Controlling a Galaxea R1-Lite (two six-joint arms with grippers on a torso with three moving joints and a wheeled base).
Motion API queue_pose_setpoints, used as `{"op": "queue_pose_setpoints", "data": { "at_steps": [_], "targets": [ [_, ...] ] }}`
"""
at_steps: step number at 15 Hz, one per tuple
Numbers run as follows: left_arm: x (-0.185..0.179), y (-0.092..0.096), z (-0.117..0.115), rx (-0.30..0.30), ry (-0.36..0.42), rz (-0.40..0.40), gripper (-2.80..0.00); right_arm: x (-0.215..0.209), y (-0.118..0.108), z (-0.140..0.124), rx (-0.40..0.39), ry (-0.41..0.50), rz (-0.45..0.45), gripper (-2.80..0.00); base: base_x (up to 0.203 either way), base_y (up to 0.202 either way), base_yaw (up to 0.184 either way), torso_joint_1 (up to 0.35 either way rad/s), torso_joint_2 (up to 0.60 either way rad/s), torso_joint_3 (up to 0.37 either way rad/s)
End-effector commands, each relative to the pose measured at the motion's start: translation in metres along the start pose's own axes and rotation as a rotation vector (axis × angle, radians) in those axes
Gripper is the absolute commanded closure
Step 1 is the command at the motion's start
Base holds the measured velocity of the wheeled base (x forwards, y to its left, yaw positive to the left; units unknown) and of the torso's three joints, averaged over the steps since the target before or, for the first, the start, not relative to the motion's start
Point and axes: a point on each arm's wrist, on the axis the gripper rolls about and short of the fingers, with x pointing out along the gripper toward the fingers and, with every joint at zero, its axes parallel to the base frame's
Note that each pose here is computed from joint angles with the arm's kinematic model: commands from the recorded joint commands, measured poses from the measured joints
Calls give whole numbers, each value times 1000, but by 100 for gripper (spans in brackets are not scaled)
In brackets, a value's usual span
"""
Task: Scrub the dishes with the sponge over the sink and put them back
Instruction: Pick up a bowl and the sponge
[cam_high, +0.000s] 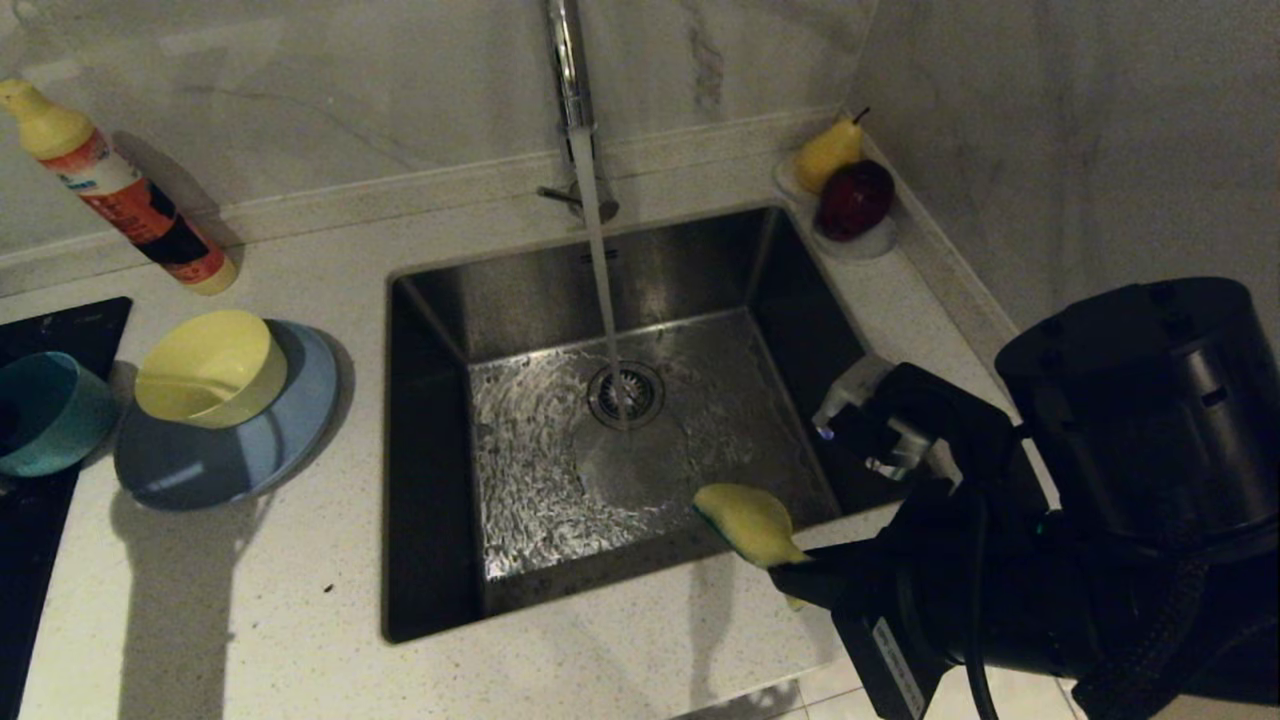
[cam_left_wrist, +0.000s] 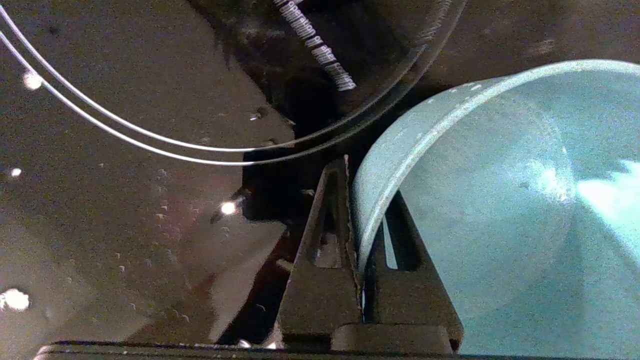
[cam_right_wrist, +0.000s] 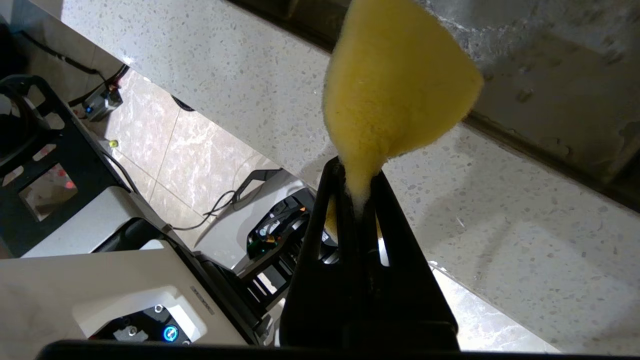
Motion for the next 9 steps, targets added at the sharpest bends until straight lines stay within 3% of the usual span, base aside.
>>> {"op": "queue_pose_setpoints", "data": {
  "at_steps": [1, 3, 6, 9],
  "targets": [
    [-34, -15, 11, 6, -52, -57, 0, 0, 0, 0, 0, 1, 0, 0, 0, 0, 0, 0, 0, 0],
    [-69, -28, 17, 20, -87, -121, 0, 1, 0, 0, 2, 2, 0, 0, 0, 0, 0, 0, 0, 0],
    [-145, -50, 23, 65, -205, -253, 0, 3, 0, 0, 0, 8, -1, 0, 0, 0, 0, 0, 0, 0],
    [-219, -65, 11, 139, -285, -409, 0, 4, 1, -1, -3, 13, 0, 0, 0, 0, 0, 0, 0, 0]
  ]
}}
